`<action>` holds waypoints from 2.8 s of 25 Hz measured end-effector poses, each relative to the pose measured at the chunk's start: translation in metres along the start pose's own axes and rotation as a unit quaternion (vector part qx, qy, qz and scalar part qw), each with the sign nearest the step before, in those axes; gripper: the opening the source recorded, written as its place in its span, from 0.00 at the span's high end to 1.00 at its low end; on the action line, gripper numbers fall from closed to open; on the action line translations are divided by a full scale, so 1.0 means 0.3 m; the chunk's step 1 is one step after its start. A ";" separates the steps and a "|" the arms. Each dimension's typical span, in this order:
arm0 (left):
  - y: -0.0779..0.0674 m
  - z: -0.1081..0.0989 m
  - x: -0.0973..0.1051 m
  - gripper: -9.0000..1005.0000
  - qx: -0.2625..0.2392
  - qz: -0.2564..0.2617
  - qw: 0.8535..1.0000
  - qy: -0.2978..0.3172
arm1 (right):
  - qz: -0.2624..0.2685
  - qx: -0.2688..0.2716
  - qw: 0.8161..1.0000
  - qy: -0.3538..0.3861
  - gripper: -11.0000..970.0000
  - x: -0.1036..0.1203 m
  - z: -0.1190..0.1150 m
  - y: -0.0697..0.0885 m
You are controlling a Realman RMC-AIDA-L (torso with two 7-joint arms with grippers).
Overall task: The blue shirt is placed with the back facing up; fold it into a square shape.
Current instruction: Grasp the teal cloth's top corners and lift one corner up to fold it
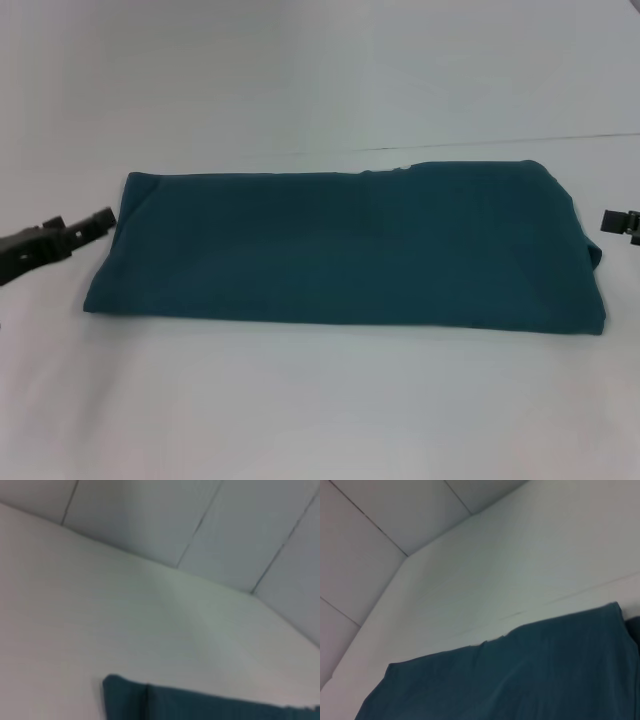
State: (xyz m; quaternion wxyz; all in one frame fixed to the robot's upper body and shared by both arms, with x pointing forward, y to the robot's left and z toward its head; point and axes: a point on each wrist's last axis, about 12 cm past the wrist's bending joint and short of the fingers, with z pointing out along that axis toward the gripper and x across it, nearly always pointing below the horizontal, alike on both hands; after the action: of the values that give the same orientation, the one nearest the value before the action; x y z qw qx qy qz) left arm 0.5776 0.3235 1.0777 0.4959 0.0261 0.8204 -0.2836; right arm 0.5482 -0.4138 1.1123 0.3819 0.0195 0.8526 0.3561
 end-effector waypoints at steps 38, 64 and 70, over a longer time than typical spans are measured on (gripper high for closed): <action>0.004 0.028 0.086 0.16 -0.033 0.020 0.993 0.110 | 0.032 0.019 0.999 0.025 0.07 0.032 -0.009 -0.020; -0.016 0.053 0.073 0.53 -0.028 0.042 0.991 0.122 | 0.036 0.032 0.998 0.030 0.10 0.051 -0.018 -0.036; -0.019 0.056 0.071 0.77 -0.026 0.043 0.991 0.123 | 0.041 0.048 0.996 0.068 0.12 0.079 -0.002 -0.042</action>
State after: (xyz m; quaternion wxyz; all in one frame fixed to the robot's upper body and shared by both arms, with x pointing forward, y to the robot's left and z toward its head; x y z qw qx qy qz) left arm 0.5783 0.3055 1.0567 0.4034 0.0828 0.8804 -0.2352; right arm 0.5341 -0.4165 1.0897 0.3065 0.0484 0.8912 0.3308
